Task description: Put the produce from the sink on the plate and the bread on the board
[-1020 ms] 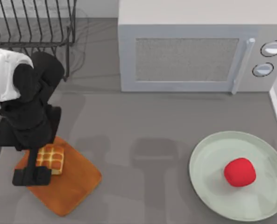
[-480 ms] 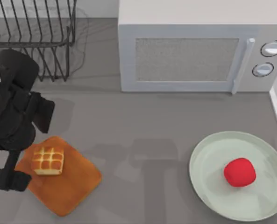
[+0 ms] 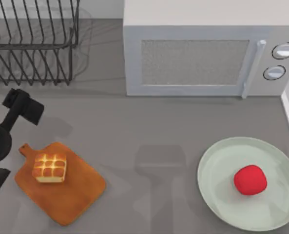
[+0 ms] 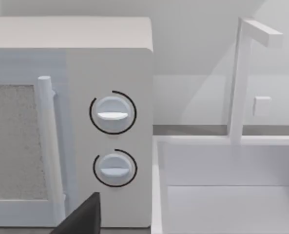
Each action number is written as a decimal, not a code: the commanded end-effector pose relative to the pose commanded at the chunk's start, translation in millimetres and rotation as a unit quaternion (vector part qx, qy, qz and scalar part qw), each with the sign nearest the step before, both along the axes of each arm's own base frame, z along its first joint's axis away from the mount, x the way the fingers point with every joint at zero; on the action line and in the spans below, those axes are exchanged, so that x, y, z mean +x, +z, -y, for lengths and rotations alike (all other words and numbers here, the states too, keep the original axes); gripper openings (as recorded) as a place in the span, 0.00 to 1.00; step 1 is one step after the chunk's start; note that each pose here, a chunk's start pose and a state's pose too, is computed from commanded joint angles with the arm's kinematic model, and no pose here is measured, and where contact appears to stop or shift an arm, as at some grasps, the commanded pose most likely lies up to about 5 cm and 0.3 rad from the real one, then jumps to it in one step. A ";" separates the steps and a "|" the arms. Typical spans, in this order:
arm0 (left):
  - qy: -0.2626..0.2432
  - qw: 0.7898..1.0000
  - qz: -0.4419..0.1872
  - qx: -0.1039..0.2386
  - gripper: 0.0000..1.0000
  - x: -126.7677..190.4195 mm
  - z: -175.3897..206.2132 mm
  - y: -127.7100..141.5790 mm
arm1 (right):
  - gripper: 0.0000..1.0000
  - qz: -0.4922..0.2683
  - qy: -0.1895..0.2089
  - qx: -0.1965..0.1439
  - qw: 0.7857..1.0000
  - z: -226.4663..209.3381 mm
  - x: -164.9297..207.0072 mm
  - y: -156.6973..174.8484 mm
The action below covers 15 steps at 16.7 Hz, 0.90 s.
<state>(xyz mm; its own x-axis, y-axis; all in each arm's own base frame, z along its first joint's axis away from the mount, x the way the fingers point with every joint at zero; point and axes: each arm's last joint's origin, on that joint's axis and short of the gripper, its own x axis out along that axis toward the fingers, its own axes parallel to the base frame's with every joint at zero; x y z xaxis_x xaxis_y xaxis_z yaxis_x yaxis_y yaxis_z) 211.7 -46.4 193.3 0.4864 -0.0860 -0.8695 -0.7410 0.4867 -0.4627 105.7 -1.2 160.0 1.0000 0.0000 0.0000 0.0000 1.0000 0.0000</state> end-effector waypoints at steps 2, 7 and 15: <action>-0.030 0.999 0.044 0.007 1.00 -10.2 -5.0 4.9 | 1.00 0.000 0.000 0.000 1.000 0.0 0.0 0.0; -0.092 0.982 0.156 0.046 1.00 -35.2 -16.8 13.3 | 1.00 0.000 0.000 0.000 1.000 0.0 0.0 0.0; -0.181 0.927 0.276 0.178 1.00 -71.8 -31.1 -4.3 | 1.00 0.000 0.000 0.000 1.000 0.0 0.0 0.0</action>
<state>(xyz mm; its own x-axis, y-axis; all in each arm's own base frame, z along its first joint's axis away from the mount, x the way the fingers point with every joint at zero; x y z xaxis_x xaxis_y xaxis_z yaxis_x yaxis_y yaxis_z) 139.9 -15.3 189.0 0.8615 -0.0856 -0.5004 -0.1969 0.8522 -0.4848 105.7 -1.2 160.0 1.0000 0.0000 0.0000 0.0000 1.0000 0.0000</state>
